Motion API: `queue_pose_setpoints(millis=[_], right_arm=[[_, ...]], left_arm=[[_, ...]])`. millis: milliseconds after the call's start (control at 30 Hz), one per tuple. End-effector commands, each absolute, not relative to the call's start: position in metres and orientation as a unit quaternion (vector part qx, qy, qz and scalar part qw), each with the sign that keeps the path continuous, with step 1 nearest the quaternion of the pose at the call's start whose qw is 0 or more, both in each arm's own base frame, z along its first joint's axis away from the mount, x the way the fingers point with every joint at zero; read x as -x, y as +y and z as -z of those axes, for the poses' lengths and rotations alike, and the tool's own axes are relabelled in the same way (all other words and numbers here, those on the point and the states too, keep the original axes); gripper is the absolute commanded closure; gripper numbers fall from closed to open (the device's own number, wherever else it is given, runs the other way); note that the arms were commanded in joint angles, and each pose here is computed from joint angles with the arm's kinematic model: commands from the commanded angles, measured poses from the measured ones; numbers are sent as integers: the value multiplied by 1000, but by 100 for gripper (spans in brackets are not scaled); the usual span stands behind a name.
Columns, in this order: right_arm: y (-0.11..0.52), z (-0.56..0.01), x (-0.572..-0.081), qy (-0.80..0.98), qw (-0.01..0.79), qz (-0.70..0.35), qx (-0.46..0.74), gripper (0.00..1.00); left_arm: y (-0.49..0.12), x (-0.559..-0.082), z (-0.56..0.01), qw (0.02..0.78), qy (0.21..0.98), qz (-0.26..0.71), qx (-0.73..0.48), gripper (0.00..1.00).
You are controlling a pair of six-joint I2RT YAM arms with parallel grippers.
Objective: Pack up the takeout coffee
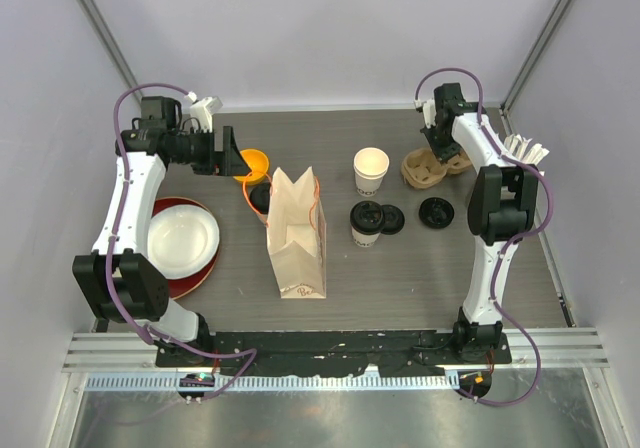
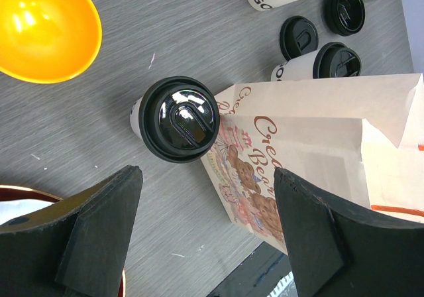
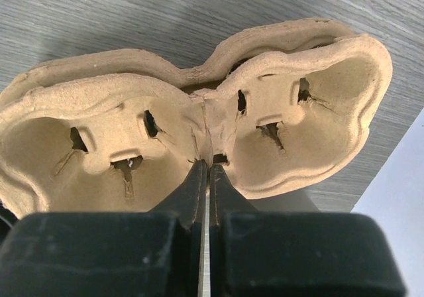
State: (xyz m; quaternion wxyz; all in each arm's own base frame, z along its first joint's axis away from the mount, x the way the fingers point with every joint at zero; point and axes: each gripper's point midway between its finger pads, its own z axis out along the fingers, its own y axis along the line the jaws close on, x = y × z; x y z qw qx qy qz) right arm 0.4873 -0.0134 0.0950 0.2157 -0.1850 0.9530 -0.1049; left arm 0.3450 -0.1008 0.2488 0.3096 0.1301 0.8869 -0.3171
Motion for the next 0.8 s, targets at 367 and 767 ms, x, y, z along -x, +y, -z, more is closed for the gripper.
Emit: queue_pose_setpoints(millis=[367,767], right_arm=[[-12,-156,-495,935,289,109,176,99],[-5,-202,-491,917,341,101,181,99]], left_arm=[[-102,-346,-268,334,873,323,-148,15],[-102,-344,-271,337,872,322,-150,15]])
